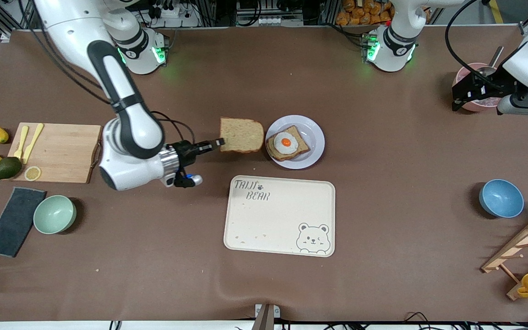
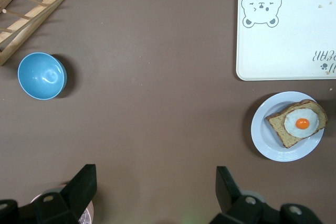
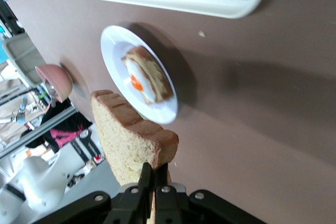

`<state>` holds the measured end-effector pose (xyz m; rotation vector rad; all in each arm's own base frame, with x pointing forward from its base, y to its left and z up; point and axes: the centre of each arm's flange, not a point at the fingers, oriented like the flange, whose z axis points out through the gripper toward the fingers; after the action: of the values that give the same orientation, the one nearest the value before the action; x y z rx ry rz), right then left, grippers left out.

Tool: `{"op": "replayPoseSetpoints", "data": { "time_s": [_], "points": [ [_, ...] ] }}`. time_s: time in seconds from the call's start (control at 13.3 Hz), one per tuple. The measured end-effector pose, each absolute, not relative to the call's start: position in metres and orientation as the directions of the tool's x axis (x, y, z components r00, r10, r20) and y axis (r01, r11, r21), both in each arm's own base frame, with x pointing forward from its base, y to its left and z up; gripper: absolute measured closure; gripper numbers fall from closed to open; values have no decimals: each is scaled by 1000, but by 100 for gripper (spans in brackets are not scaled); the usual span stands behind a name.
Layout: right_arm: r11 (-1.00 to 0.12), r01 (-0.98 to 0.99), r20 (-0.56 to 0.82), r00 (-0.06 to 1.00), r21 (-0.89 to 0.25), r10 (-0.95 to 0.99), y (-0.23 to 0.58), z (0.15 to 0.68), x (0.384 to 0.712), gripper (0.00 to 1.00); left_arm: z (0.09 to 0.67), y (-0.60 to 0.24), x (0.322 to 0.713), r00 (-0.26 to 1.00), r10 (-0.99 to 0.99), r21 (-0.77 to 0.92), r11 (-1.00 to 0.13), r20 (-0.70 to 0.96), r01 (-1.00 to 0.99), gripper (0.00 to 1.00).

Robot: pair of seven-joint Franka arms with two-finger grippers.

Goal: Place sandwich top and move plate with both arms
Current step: 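Lift the bread slice and carry it toward the egg toast plate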

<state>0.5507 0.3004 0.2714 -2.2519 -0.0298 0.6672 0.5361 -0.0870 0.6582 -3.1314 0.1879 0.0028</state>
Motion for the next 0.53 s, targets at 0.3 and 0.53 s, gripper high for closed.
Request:
{"op": "replayPoseSetpoints", "data": {
  "time_s": [0.3, 0.53],
  "points": [
    [-718, -151, -384, 907, -680, 173, 374, 269, 526, 95, 658, -87, 536, 993, -119, -4, -993, -2, -119, 0],
    [-735, -137, -351, 925, -664, 144, 402, 259, 513, 95, 658, -87, 536, 993, -119, -4, -993, -2, -119, 0]
  ]
}}
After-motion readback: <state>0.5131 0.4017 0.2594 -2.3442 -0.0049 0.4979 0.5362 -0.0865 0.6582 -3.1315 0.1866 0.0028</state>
